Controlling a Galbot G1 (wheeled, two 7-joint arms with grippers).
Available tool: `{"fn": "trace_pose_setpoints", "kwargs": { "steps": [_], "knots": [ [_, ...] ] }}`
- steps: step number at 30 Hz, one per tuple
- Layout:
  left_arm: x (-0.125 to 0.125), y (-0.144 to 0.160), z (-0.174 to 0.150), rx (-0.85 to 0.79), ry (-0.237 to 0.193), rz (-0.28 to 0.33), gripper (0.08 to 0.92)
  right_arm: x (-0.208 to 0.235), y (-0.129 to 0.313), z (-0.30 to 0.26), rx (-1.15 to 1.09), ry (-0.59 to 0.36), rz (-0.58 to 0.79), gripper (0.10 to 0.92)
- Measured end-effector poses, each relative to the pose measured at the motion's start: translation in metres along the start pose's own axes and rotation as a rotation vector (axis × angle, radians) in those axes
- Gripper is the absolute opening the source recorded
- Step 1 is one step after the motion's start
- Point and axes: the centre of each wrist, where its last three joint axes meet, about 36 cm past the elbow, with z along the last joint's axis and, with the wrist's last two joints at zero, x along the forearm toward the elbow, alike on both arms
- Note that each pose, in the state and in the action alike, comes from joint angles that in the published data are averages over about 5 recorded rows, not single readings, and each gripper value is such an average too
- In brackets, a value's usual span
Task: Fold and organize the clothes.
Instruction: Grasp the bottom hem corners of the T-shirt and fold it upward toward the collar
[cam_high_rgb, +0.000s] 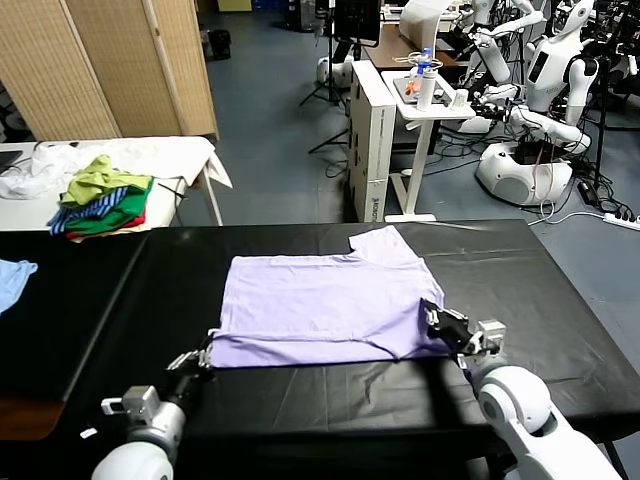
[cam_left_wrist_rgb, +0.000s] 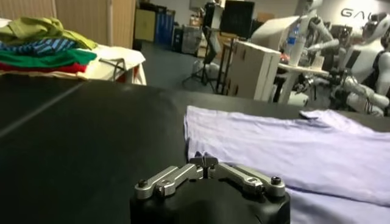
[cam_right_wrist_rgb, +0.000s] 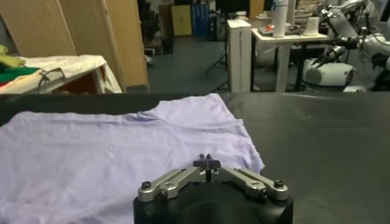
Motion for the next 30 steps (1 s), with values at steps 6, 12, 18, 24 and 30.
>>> {"fn": "trace_pose_setpoints", "kwargs": {
  "steps": [6, 12, 18, 24, 30],
  "knots": [
    [-0.002, 0.001, 0.002, -0.004, 0.006, -0.006, 0.146, -0.001, -0.002, 0.002, -0.007, 0.017, 0.000, 0.141],
    [-0.002, 0.000, 0.001, 0.004, 0.004, -0.002, 0.170, 0.013, -0.004, -0.007, -0.003, 0.044, -0.061, 0.326],
    [0.009, -0.004, -0.002, 0.024, 0.003, -0.004, 0.475, 0.046, -0.009, -0.020, 0.021, 0.032, -0.081, 0.705],
    [0.025, -0.010, -0.002, 0.040, 0.013, 0.004, 0.826, 0.083, -0.022, -0.012, 0.030, 0.027, -0.071, 0.900],
    [0.031, -0.011, 0.004, 0.050, 0.037, 0.007, 0.905, 0.102, -0.032, 0.004, 0.021, 0.073, -0.042, 0.907]
  ]
}}
